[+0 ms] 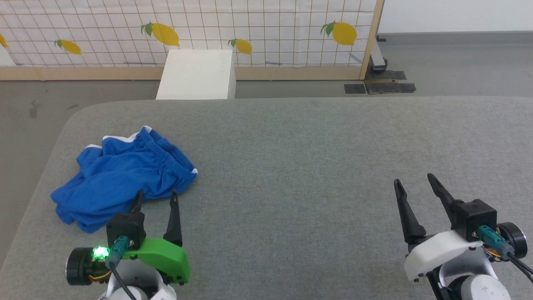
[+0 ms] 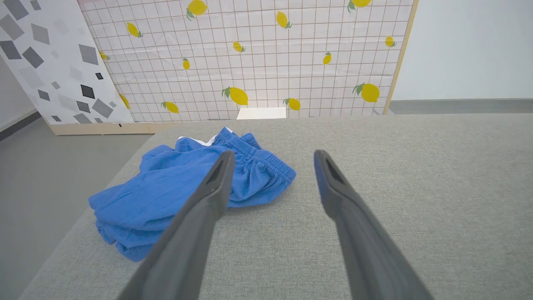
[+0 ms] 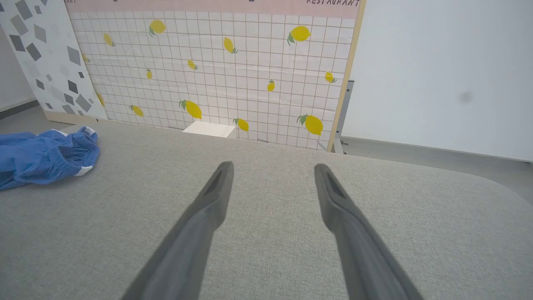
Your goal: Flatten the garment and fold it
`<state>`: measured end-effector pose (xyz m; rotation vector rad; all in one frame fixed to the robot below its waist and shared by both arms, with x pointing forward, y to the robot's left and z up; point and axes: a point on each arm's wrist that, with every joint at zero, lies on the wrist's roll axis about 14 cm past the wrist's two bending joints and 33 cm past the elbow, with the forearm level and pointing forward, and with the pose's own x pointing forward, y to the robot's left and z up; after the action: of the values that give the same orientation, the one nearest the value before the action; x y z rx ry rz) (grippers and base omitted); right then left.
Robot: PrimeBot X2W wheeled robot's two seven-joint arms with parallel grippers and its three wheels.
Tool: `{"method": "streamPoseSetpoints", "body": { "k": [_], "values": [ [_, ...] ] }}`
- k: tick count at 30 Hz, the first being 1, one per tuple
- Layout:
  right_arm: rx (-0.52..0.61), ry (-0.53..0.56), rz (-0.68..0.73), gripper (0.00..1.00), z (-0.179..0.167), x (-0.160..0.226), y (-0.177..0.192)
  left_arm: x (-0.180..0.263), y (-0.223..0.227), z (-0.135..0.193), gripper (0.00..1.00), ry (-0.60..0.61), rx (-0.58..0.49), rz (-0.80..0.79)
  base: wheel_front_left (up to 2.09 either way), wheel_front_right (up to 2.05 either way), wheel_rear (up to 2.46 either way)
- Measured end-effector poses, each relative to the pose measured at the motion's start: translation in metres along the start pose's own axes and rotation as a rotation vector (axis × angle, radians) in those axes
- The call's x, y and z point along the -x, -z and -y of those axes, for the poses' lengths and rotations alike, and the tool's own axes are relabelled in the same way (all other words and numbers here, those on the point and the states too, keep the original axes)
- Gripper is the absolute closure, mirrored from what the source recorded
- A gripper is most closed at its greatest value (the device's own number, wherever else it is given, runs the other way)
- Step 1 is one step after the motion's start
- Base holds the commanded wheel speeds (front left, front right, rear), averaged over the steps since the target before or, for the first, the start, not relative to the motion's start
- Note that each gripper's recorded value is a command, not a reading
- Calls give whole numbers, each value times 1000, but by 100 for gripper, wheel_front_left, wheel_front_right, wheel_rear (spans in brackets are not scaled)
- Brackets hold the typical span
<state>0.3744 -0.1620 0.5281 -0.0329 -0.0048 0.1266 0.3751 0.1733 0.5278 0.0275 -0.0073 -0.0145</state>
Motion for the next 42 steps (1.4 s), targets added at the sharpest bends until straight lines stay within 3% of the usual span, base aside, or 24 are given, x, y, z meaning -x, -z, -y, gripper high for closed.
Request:
{"method": "streamPoseSetpoints", "body": {
  "k": [42],
  "values": [
    [-68,39,29,0,12,3,9,1,15,12,0,33,29,3,0,0,0]
  ]
}}
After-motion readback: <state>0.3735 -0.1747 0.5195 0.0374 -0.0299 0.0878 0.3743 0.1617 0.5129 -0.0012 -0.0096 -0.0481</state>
